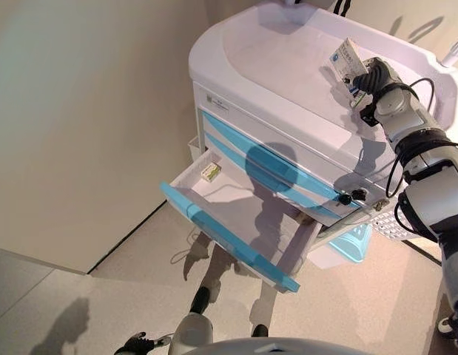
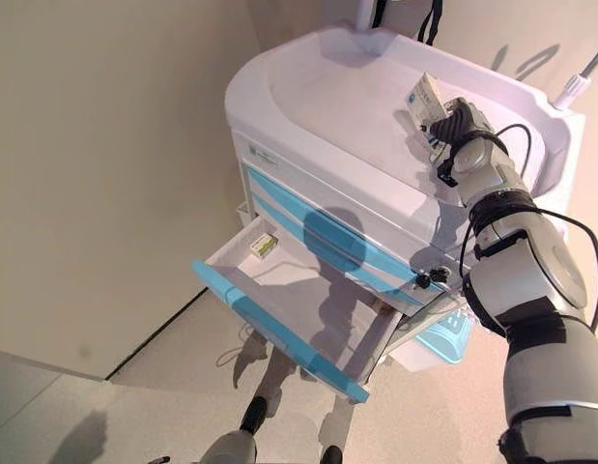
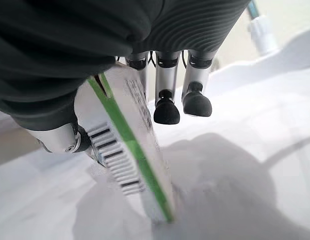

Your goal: Open the drawer and pick up the medicine

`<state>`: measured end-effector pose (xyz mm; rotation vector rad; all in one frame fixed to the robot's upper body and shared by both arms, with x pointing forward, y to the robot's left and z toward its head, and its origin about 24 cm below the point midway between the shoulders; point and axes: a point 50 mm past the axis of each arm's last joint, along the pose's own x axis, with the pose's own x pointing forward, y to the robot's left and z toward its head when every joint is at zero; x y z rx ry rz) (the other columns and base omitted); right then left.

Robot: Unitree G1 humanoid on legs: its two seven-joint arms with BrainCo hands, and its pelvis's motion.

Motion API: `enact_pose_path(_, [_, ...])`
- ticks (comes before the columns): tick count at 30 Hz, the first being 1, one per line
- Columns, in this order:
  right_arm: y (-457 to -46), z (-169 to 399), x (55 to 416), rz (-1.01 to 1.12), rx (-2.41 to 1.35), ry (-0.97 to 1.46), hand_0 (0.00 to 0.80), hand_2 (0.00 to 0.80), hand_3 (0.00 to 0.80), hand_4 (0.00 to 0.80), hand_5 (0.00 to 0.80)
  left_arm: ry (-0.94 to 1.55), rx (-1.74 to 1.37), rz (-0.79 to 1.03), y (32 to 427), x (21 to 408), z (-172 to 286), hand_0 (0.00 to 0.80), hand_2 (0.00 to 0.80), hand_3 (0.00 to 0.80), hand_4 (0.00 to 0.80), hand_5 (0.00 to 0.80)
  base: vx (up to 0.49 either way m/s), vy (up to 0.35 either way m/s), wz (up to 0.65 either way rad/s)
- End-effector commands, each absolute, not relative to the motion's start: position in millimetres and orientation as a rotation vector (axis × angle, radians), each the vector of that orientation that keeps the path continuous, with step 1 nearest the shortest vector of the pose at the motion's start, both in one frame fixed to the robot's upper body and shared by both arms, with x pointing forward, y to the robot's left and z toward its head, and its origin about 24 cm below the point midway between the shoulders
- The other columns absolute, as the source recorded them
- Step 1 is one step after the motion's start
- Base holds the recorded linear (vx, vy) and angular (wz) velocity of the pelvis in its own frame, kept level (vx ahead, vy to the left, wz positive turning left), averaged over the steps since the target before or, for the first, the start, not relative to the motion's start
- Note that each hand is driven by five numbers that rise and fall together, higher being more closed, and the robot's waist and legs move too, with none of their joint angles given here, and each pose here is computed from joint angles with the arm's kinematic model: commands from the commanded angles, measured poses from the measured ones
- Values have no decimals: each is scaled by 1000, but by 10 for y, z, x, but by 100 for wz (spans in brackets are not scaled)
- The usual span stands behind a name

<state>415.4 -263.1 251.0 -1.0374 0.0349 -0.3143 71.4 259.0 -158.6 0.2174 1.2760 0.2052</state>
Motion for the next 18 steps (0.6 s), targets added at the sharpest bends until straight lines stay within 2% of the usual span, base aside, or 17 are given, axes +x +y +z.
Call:
enact_pose_path(1, [-2705,2814,4118,-373,-1165,2,781,781,781,781,781,1221,266,221,2726,933,-1502,0,0,0,0,0,-16,4,16])
enact_pose_path(2, [-2705,2805,4120,-376,-1168,5,696,696,696,696,696,1215,268,216,2717,955,-1499,0,0,0,0,0,-13,5,7])
enact_pose_path(4, [-2691,2804,4125,-373,-1176,7,618,618,618,618,618,1210,271,213,2711,980,-1496,0,0,0,0,0,-9,2,2])
enact_pose_path(5, [-2696,2802,4124,-377,-1178,9,464,464,464,464,464,1207,270,213,2705,990,-1495,0,0,0,0,0,0,0,0])
enact_pose_path(7, [-2675,2801,4131,-376,-1196,12,0,0,0,0,0,1199,272,209,2691,1023,-1491,0,0,0,0,0,0,0,0])
enact_pose_path(18, [-2418,2868,4198,-310,-1214,-47,0,0,0,0,0,1203,261,211,2674,1018,-1499,0,0,0,0,0,1,0,0])
